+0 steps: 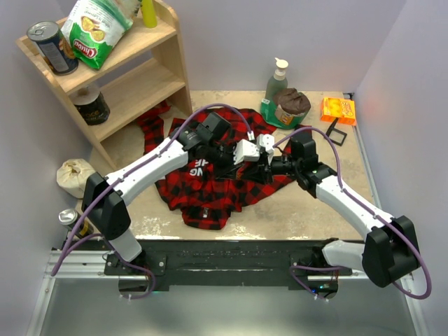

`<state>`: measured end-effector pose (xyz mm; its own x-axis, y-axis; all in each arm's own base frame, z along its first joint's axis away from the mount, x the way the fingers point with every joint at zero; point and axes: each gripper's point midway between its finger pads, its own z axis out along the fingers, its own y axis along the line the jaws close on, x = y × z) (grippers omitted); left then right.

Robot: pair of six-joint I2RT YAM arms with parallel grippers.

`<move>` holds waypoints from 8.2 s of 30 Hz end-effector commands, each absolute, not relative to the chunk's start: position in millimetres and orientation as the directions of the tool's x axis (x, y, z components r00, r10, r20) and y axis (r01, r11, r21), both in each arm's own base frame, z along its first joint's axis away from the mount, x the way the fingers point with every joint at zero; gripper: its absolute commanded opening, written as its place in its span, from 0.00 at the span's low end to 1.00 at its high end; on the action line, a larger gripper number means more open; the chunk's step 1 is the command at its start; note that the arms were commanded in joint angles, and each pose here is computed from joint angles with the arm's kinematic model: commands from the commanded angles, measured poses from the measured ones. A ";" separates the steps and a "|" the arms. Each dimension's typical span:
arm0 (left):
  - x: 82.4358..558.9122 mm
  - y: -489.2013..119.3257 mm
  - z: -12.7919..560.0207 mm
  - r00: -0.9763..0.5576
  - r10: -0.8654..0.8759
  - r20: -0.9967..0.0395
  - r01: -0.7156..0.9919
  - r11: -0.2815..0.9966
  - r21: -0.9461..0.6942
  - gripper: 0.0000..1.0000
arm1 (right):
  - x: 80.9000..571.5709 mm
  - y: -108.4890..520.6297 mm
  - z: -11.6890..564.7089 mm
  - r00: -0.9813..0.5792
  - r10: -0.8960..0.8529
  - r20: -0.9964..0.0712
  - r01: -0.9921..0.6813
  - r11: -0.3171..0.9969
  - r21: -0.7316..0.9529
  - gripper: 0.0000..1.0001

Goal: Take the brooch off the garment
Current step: Adjust the brooch.

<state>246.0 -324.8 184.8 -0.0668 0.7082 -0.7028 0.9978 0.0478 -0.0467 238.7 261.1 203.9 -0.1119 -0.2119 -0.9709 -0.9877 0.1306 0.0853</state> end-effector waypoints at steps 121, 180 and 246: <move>259.2 -302.7 266.4 -0.073 0.455 -0.888 0.995 0.093 -0.034 0.41 | 242.3 264.8 269.4 -0.139 -0.037 -0.990 -0.988 0.065 0.137 0.00; 315.3 -345.9 349.8 -0.306 -0.256 -0.917 0.942 0.060 -0.331 0.31 | 332.2 219.1 393.6 -0.379 0.575 -0.725 -0.826 0.144 0.545 0.00; 306.0 -336.1 359.6 -0.350 -0.292 -0.890 0.936 -0.076 -0.344 0.00 | 309.9 238.8 371.7 -0.406 0.486 -0.774 -0.841 0.133 0.525 0.00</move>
<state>310.3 -339.7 340.1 -0.4034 -0.2482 -0.8807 0.9131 -0.0472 -0.4049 314.7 236.2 366.5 -0.4404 0.4899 -0.7524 -0.8151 0.1332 0.5638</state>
